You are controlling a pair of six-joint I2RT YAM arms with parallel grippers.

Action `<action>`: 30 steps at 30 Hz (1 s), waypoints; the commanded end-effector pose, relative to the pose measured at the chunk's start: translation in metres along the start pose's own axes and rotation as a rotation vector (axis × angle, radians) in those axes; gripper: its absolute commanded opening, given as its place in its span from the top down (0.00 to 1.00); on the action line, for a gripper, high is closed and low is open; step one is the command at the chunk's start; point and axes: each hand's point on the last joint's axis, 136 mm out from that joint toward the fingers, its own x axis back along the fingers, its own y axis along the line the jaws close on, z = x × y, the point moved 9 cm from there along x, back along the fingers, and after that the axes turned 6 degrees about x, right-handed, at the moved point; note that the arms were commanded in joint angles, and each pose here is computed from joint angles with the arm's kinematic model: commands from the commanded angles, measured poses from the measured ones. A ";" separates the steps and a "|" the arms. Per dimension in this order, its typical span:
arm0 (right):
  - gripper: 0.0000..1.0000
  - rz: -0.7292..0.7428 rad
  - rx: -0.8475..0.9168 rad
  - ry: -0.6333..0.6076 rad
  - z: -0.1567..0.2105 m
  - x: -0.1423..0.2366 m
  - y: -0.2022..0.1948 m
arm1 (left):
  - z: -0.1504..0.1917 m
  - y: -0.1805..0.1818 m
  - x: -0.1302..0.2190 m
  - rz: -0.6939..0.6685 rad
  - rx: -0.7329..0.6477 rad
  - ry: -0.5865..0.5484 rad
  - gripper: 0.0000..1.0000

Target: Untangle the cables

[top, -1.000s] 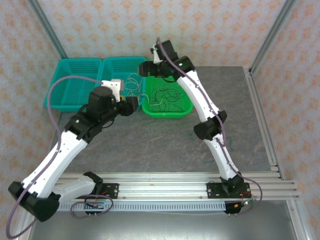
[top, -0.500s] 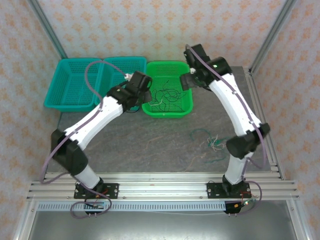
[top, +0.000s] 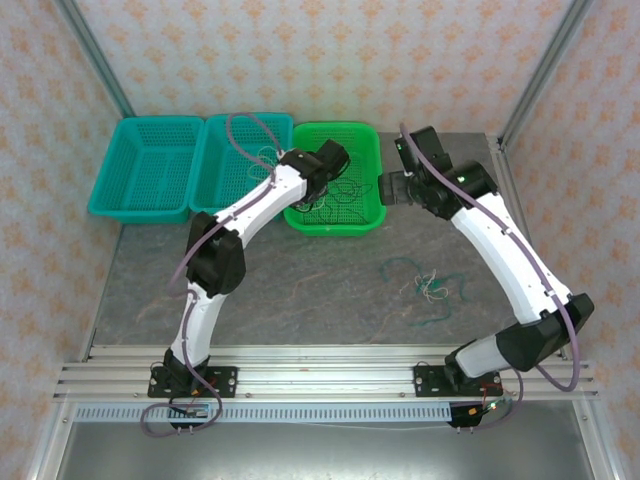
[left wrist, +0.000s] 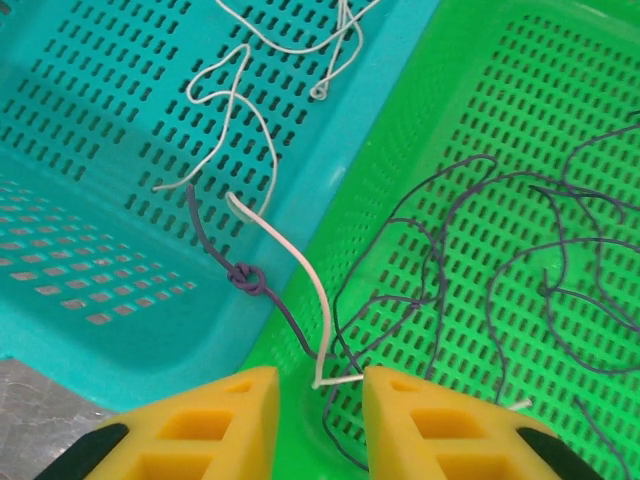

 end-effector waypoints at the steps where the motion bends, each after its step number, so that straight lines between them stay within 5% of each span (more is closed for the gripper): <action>1: 0.09 -0.003 -0.049 -0.090 -0.003 0.017 -0.005 | -0.013 0.009 0.006 -0.071 0.017 -0.069 0.71; 18: 0.09 -0.002 -0.071 -0.116 0.004 0.026 -0.009 | -0.013 -0.005 -0.027 -0.060 -0.012 -0.008 0.70; 30: 0.09 -0.005 -0.075 -0.119 0.006 0.026 -0.010 | -0.013 -0.008 -0.031 -0.052 -0.022 0.005 0.87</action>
